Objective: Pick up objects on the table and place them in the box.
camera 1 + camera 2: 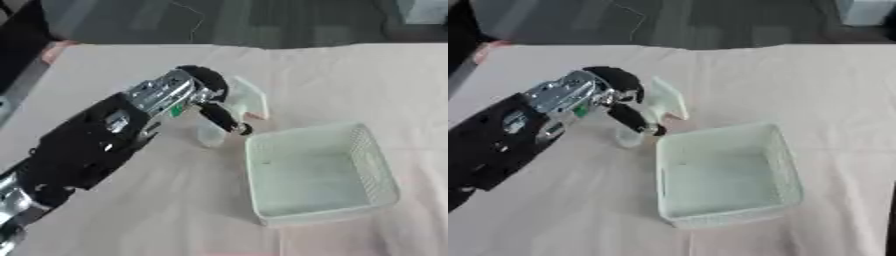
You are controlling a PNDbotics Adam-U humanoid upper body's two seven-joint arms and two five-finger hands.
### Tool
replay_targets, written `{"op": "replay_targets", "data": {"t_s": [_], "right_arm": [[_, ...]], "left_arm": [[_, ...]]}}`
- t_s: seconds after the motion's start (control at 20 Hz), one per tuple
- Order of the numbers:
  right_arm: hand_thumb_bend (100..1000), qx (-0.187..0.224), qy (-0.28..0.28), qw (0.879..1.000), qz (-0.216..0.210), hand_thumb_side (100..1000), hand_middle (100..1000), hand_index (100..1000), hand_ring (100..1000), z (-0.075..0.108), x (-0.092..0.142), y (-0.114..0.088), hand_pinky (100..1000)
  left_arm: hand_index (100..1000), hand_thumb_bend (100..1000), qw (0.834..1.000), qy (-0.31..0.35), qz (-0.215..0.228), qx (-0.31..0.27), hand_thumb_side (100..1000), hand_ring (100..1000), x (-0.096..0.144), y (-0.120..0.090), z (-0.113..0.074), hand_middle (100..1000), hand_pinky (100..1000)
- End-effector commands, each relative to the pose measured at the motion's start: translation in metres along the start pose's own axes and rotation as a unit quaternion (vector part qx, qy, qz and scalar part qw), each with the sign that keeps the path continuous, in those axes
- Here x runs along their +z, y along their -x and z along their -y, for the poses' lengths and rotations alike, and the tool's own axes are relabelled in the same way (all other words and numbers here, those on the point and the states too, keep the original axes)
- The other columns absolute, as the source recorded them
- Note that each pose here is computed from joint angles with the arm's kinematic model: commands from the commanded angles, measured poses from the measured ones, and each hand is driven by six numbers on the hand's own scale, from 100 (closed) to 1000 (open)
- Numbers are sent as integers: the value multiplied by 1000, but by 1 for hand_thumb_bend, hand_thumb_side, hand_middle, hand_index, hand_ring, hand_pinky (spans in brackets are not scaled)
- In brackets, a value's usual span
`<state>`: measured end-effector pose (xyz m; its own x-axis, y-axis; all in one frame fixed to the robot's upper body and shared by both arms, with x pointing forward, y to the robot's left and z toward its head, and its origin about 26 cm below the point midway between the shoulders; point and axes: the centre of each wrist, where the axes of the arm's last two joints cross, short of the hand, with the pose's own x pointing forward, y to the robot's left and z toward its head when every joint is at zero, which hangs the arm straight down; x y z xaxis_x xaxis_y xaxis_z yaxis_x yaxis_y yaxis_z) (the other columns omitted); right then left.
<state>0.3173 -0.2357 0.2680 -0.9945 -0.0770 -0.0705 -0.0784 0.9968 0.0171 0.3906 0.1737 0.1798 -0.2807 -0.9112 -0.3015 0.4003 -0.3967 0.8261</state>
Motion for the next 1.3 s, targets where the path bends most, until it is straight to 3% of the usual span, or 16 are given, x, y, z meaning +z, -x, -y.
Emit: {"op": "replay_targets", "data": {"t_s": [0.05,0.6,1.0,1.3], "right_arm": [[100,-8,-2,1000,16,1000,567,661,557,-4,-8,-2,596],[100,-9,-4,1000,15,1000,567,661,557,-4,-8,-2,596],[100,-13,-5,1000,15,1000,567,659,557,-5,-8,-2,596],[100,-14,-6,1000,13,1000,567,660,557,-5,-8,-2,596]], "left_arm": [[867,528,1000,4,-3,1,1000,846,-1,-1,-4,871,767],[867,456,999,-31,-15,35,1000,820,12,3,-25,858,750],[878,473,998,-48,-32,39,1000,834,16,0,-30,872,769],[891,476,996,-67,-39,46,1000,847,22,4,-47,889,792]]}}
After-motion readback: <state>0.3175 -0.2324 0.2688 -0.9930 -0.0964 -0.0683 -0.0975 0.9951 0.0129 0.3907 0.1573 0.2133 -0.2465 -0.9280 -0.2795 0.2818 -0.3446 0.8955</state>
